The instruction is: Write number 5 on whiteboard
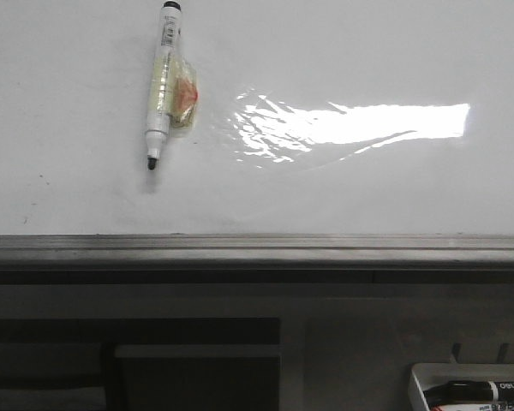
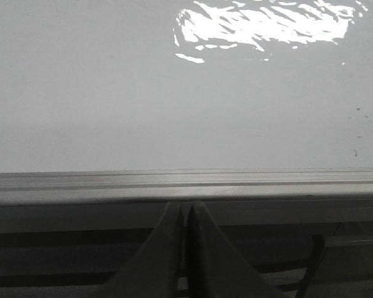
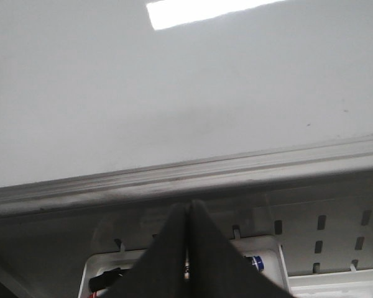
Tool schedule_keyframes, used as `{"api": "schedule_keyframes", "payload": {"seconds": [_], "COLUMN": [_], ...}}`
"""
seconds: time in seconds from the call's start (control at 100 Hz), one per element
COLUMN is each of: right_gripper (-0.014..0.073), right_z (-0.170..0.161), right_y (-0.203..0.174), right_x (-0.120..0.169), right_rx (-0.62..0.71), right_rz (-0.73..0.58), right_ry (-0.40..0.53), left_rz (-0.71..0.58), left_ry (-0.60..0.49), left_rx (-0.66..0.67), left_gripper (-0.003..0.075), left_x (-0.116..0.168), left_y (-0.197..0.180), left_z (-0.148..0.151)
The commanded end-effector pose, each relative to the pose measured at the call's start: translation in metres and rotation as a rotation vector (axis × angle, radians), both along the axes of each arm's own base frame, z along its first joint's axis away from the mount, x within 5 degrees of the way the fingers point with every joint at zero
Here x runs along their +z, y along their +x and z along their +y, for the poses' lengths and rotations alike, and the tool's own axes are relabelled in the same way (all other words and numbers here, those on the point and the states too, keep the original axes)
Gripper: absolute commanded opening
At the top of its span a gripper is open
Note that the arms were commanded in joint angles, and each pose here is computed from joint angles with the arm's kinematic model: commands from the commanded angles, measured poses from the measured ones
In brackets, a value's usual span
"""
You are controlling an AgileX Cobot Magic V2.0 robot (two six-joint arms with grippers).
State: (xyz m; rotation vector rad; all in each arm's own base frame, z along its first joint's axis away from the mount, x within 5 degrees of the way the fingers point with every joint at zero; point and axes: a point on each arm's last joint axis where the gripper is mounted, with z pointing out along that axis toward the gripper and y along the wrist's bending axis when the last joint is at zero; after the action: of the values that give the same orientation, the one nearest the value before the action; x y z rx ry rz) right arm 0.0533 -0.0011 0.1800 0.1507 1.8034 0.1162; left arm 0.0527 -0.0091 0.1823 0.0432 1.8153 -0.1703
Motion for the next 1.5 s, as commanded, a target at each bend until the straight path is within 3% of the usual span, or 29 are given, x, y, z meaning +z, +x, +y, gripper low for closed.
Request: {"api": "schedule_keyframes", "payload": {"seconds": [0.0, 0.88, 0.93, 1.01, 1.05, 1.15, 1.36, 1.49], "right_gripper": [-0.0048, -0.0048, -0.0048, -0.0048, -0.0048, -0.0048, -0.0048, -0.0048], "right_z": [0.0, 0.0, 0.0, 0.001, 0.002, 0.002, 0.002, 0.0], "right_y": [0.001, 0.001, 0.001, 0.003, 0.003, 0.002, 0.002, 0.0], "right_x": [-0.005, -0.004, -0.001, 0.009, 0.015, 0.026, 0.028, 0.038], "right_rx": [-0.005, -0.004, -0.001, 0.008, 0.011, 0.01, 0.009, -0.006], "right_rz": [-0.017, -0.033, -0.065, -0.173, -0.241, -0.365, -0.381, -0.451], "right_ry": [-0.012, -0.013, -0.02, -0.007, 0.028, 0.125, 0.14, 0.269], "left_rz": [-0.065, -0.079, -0.099, -0.112, -0.113, -0.129, -0.116, -0.133], "left_ry": [-0.018, -0.013, -0.064, -0.412, -0.523, -0.629, -0.816, -0.834], "left_rx": [0.009, 0.011, 0.012, 0.02, 0.021, 0.032, 0.039, 0.038], "left_gripper": [-0.002, -0.002, -0.002, -0.002, -0.002, -0.002, -0.002, -0.002], "left_x": [0.0, 0.002, 0.004, 0.011, 0.013, 0.016, 0.019, 0.024], "left_y": [0.0, 0.0, 0.001, 0.001, 0.0, 0.001, 0.0, 0.0], "left_z": [0.001, 0.001, 0.0, -0.004, -0.005, -0.004, -0.005, -0.004]}}
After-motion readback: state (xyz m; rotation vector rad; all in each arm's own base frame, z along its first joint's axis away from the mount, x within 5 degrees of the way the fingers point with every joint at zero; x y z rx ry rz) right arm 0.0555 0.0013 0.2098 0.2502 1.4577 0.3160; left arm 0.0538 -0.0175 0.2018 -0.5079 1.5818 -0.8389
